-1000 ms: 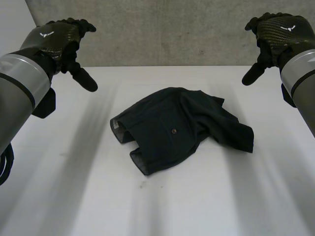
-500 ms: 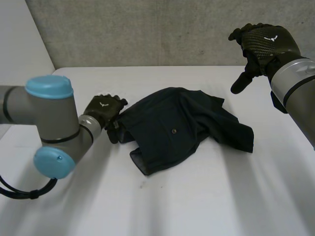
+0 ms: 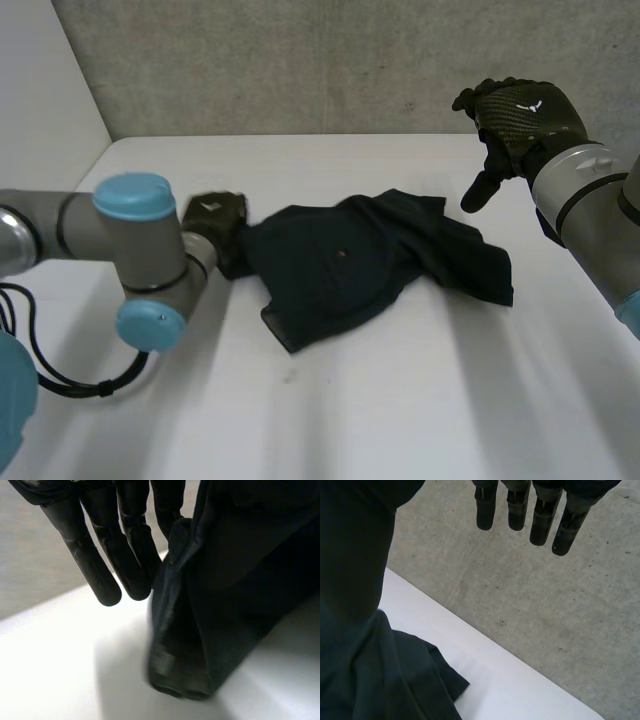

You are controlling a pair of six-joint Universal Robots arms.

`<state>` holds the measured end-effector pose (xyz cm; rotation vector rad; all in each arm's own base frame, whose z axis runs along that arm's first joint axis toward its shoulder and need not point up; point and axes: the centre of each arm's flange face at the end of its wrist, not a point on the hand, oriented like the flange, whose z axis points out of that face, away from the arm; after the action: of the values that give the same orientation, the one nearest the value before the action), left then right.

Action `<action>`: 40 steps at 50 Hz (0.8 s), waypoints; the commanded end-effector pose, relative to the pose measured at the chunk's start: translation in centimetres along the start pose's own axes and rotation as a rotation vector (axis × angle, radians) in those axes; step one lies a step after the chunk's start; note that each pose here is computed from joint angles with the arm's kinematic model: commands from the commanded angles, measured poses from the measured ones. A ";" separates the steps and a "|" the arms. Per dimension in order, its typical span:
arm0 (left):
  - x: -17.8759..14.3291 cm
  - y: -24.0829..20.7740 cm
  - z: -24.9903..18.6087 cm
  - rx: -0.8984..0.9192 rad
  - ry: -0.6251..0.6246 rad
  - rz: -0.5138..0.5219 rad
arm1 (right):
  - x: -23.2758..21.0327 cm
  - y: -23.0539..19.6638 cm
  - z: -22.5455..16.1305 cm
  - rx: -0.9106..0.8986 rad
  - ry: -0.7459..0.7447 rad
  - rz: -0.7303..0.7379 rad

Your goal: Fold the shorts.

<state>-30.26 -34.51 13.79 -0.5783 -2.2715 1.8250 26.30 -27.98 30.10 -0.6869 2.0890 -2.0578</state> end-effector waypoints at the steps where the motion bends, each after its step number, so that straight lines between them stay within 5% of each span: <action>1: -11.2 -9.6 -1.6 0.304 -0.535 -0.083 | 0.0 -0.1 0.0 0.002 0.000 -0.008; 6: -12.2 -14.6 -3.6 0.513 -0.471 -0.075 | 0.0 -0.2 0.0 0.007 0.000 -0.008; 12: -4.3 -16.4 -4.2 0.612 -0.021 0.020 | -0.1 -0.1 -0.1 0.004 -0.002 -0.009; 19: 8.1 -9.9 -5.1 0.486 0.455 0.072 | 0.0 -0.3 -0.2 0.006 0.001 -0.008; 27: 15.8 -2.1 -8.8 0.252 0.666 0.140 | 0.6 -0.5 -0.1 0.015 0.018 -0.008; 32: 17.3 -4.1 -11.4 0.330 0.661 0.267 | 0.7 -0.6 -0.1 0.015 0.021 -0.008; 40: 11.9 -10.8 -10.9 0.443 0.311 0.263 | 0.7 -0.7 -0.1 0.017 0.018 -0.006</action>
<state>-41.93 -18.93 20.72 -1.1960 -1.5033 1.8271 25.78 -28.14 30.82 -0.6763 2.0814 -2.0905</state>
